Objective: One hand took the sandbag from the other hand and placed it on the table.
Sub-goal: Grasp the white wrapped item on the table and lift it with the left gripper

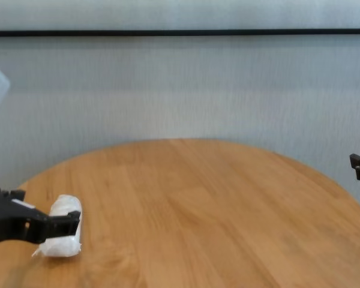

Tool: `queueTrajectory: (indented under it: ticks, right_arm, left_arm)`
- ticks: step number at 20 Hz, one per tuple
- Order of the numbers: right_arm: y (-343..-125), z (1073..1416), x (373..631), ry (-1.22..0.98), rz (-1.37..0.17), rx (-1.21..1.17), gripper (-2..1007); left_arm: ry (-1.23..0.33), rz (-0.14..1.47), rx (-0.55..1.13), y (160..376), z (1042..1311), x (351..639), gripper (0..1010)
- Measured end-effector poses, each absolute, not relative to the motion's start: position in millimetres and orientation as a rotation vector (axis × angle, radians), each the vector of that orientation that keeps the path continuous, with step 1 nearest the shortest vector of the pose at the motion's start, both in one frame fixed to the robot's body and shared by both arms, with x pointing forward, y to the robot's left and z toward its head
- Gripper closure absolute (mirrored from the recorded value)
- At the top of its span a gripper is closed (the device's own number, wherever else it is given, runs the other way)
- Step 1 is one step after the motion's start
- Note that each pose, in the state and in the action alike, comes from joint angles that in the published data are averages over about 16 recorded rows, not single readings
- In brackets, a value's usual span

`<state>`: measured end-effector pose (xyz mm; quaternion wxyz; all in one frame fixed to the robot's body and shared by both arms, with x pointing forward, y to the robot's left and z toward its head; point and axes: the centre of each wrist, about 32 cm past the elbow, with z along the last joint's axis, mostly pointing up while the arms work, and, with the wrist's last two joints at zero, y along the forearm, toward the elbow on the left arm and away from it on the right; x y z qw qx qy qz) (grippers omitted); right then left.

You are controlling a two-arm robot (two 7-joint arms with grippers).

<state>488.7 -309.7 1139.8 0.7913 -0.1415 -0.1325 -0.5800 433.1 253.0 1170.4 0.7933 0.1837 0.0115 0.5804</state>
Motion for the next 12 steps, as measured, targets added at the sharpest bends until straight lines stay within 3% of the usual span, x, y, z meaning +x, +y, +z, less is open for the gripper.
queueTrajectory:
  ticks: [12]
  right_arm:
    - [-310, 1140, 489, -0.285, -1.248, -0.304, 0]
  left_arm:
    - [0.053, 1.260, 0.424, 243, 1158, 440, 10]
